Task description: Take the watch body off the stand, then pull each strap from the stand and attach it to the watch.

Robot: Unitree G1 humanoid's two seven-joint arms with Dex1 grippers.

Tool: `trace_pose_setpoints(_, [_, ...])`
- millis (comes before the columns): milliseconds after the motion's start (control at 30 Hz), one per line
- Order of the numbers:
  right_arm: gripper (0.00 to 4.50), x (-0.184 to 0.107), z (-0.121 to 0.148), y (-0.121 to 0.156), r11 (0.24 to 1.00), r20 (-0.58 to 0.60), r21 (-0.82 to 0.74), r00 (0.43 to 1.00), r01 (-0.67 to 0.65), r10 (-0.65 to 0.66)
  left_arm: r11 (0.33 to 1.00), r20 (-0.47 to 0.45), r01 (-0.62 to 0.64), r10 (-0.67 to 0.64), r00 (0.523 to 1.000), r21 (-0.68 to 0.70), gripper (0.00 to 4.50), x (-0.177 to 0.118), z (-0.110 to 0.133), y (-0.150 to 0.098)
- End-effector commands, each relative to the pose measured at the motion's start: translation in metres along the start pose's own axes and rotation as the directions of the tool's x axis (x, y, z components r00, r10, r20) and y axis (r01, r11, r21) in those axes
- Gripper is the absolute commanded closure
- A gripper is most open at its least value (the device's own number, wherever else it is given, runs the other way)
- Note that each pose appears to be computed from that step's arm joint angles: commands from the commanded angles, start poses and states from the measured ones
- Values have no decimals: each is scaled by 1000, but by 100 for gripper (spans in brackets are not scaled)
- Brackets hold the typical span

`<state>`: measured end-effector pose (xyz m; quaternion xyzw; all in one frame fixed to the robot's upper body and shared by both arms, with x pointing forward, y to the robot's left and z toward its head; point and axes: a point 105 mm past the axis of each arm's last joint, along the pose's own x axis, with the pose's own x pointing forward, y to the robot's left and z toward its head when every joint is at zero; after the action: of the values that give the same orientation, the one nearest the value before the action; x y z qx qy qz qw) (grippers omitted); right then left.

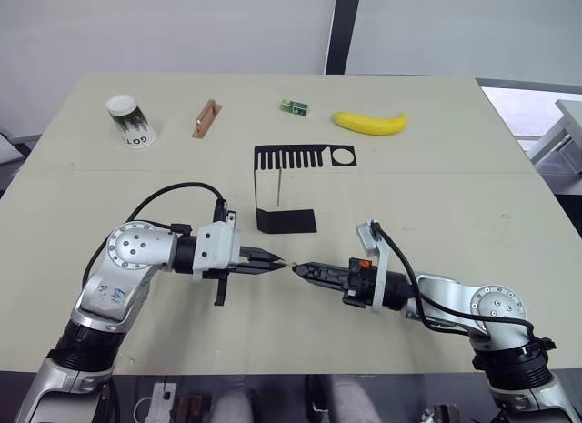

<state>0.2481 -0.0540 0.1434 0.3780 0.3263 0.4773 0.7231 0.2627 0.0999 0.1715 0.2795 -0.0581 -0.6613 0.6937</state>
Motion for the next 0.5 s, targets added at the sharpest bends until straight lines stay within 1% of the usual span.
trace_pose_setpoints(33, [291, 0, -1, 15, 998, -9, -27, 999, -51, 51, 1000, 14, -1, 1, 1000, 27, 450, 3, 5, 0])
trace_pose_setpoints(500, [291, 1, -2, 15, 998, -12, -25, 999, -51, 51, 999, 0, -10, 10, 1000, 54, 450, 10, 6, 5])
